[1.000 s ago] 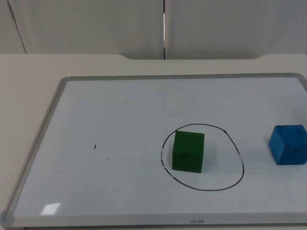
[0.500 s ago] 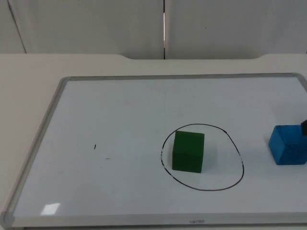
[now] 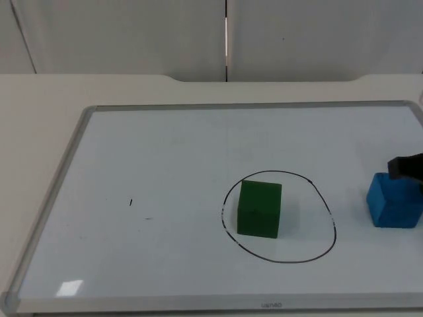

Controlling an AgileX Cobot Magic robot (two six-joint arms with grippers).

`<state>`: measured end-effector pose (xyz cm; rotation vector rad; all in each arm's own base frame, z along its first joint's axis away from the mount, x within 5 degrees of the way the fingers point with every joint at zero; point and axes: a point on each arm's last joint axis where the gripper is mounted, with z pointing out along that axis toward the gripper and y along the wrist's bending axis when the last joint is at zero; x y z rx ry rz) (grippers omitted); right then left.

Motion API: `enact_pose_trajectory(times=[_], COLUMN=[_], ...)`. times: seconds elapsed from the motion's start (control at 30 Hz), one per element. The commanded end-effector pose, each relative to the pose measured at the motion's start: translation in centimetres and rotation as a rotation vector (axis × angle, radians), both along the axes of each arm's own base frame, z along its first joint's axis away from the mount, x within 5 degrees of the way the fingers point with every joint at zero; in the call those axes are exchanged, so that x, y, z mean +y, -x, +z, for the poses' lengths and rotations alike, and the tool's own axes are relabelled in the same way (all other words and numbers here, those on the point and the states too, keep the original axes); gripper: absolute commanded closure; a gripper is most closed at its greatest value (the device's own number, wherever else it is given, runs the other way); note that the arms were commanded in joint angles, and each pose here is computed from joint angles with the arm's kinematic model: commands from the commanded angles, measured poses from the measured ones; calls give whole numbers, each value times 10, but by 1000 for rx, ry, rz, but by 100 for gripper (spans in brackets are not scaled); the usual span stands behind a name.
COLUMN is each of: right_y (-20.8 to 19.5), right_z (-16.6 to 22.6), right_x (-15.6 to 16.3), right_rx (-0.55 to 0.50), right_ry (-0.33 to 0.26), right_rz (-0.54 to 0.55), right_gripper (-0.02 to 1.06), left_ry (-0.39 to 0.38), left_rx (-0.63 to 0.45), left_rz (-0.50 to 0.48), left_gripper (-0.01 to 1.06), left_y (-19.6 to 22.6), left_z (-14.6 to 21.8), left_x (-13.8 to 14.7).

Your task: Push the two cubes into the marked area.

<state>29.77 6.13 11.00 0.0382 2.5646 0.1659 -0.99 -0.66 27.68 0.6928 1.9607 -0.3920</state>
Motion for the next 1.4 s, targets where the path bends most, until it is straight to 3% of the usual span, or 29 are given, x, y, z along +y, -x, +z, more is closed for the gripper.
enact_pose_trajectory(times=[0.0, 1.37], right_y=[-1, 2], right_z=[1, -1], right_x=[6, 9], right_rx=[-16, 19], right_ry=[-17, -42], right_rz=[-2, -38], right_gripper=[105, 105], left_ry=[0, -3], left_rx=[2, 0], left_rz=[9, 11], left_gripper=[105, 105], left_y=[0, 0], left_z=[-1, -1], left_x=[1, 1])
